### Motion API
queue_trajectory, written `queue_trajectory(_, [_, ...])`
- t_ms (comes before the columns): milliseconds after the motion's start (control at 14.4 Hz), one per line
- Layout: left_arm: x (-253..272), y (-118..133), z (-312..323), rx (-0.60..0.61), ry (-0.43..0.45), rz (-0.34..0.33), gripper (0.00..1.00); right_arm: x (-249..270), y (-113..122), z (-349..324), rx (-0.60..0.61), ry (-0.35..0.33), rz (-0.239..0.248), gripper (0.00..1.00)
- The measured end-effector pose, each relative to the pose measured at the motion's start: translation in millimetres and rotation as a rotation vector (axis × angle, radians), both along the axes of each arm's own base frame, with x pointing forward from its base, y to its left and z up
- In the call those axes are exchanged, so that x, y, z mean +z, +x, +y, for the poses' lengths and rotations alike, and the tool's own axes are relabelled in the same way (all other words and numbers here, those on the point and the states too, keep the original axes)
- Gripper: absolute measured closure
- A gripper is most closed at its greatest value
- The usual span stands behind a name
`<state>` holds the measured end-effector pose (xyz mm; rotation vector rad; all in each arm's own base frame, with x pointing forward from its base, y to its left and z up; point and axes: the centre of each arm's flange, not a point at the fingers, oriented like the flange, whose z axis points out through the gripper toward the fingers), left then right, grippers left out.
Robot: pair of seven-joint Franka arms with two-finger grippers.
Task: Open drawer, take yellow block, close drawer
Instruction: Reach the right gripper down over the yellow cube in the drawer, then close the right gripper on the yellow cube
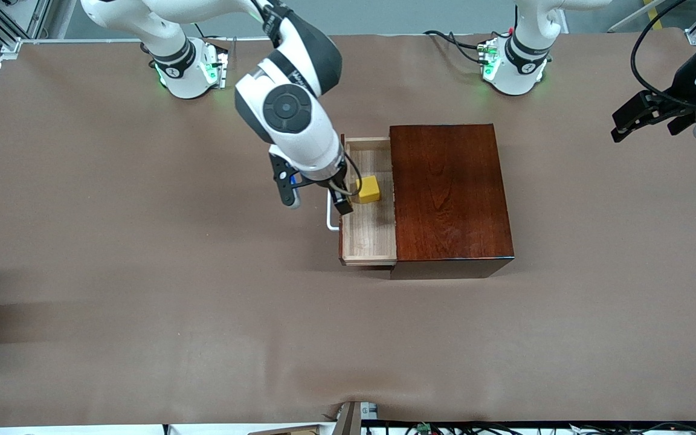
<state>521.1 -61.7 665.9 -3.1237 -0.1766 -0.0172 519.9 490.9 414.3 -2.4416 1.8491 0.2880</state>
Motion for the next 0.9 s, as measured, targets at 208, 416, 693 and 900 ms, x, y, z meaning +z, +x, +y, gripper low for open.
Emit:
queue_trajectory(208, [-0.2, -0.2, -1.4, -0.009, 0.000, 0.001, 0.00, -29.5, -13.1, 22.8, -0.050, -0.018, 0.023, 0.00])
queue_trajectory(416, [-0.1, 0.1, 0.3, -0.043, 0.001, 0.001, 0.00, -55.1, -21.4, 39.1, -0.072, -0.026, 0.028, 0.00])
queue_trajectory(693, [-4.4, 1.5, -3.6, -0.088, 0.003, 0.009, 0.00, -64.3, -21.0, 41.1, -0.062, -0.048, 0.005, 0.00])
queue_trajectory(900, [-7.0, 2.6, -14.6, -0.108, 0.006, 0.008, 0.00, -77.4, -28.4, 48.7, -0.053, -0.079, -0.005, 0.00])
